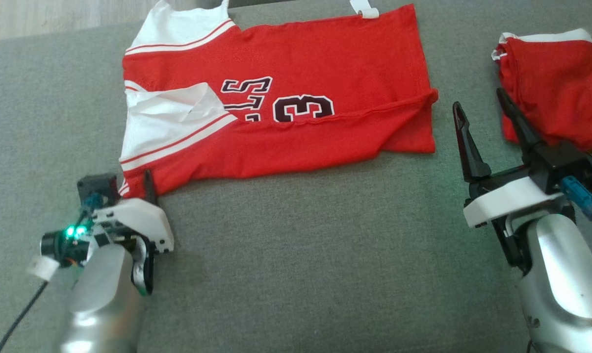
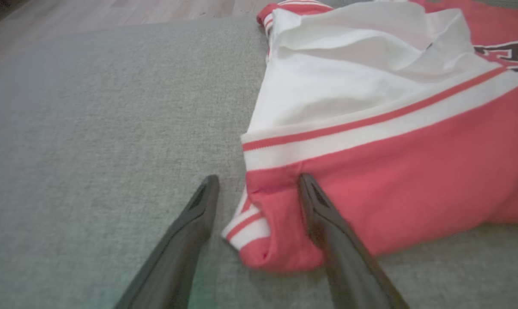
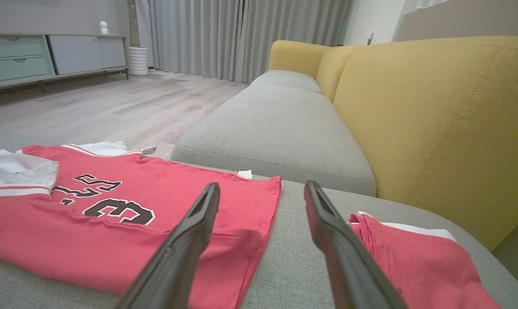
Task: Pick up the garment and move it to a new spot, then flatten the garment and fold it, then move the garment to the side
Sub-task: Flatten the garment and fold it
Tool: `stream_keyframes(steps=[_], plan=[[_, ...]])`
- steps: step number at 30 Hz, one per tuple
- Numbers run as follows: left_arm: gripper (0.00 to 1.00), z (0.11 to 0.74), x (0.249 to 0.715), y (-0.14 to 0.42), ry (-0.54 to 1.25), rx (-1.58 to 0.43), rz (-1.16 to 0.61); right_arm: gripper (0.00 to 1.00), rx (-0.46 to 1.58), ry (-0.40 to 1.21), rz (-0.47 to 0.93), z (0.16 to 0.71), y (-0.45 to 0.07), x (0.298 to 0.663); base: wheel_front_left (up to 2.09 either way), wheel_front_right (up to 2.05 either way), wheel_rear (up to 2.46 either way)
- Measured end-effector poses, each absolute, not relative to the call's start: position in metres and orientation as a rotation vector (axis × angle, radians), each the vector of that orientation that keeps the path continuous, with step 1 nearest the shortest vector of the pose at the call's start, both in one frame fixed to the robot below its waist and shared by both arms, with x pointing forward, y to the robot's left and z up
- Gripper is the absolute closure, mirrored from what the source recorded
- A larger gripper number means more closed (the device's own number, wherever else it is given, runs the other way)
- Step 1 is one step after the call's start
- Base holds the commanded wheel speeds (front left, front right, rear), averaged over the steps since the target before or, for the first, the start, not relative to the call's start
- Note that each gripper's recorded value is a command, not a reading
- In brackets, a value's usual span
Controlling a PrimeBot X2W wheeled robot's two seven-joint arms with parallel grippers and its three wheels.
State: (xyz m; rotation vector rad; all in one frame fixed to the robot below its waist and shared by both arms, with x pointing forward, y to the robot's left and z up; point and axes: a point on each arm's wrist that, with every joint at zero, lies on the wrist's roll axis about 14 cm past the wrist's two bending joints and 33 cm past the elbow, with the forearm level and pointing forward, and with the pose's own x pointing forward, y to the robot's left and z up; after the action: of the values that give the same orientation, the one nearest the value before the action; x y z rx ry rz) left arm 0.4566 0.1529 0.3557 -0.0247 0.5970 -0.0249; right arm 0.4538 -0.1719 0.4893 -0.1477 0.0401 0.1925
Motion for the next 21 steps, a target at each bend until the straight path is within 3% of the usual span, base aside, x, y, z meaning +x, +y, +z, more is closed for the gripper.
stream_keyframes(steps=[1, 7, 13, 21], plan=[[1.0, 0.355, 0.459, 0.152, 0.603, -0.024, -0.033, 0.0, -0.148, 0.043, 0.19, 0.489, -0.173, 0.454, 0.0, 0.0, 0.0], [1.0, 0.361, 0.466, 0.147, 0.544, -0.055, -0.038, 0.0, -0.148, 0.06, 0.166, 0.486, -0.181, 0.457, 0.0, 0.0, 0.0], [1.0, 0.399, 0.481, 0.148, 0.333, -0.081, -0.027, 0.0, -0.143, 0.115, 0.158, 0.477, -0.182, 0.46, 0.0, 0.0, 0.0], [1.0, 0.445, 0.491, 0.138, 0.159, -0.086, -0.077, 0.0, -0.079, 0.295, 0.123, 0.44, -0.181, 0.462, 0.0, 0.0, 0.0]])
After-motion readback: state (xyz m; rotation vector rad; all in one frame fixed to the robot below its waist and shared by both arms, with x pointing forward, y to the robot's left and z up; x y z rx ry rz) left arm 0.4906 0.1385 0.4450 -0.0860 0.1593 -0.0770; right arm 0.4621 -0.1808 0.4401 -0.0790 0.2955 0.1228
